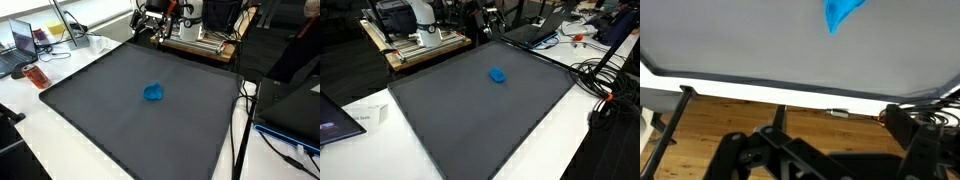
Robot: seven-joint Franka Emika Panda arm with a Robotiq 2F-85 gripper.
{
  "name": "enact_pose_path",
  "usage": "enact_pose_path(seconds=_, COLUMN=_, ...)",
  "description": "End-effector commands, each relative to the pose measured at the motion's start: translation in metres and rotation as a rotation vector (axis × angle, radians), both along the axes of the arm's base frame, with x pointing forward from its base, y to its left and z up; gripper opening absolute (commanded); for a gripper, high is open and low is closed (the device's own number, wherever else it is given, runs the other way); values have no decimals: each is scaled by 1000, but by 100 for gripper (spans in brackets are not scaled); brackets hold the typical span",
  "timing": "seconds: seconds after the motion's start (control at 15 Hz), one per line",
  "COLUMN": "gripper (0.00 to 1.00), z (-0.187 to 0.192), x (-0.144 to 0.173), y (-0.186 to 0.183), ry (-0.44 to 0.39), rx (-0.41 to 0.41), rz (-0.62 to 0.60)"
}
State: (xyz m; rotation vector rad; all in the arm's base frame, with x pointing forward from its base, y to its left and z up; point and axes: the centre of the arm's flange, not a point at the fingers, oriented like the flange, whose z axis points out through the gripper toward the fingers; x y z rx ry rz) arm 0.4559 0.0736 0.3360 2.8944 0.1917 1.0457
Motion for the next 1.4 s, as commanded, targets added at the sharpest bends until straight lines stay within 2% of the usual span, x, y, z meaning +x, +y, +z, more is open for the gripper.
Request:
enact_pose_path(seconds=0.0, gripper=100, z=16, x=15, y=18, ry=117, rx=-6, rz=-70)
enact_pose_path(seconds=0.33, gripper=100, z=5, x=22, y=38, ry=219, rx=5, rz=-114)
enact_pose_path(seconds=0.87, gripper=100, z=21, x=37, y=66, ry=381, rx=55, rz=-211)
enact_pose_path(seconds=1.07, gripper=100, z=32, x=47, y=79, ry=406, rx=17, rz=-267)
enact_pose_path(seconds=1.33, gripper=100, z=38, x=55, y=95, ry=425, rx=-5, rz=-280)
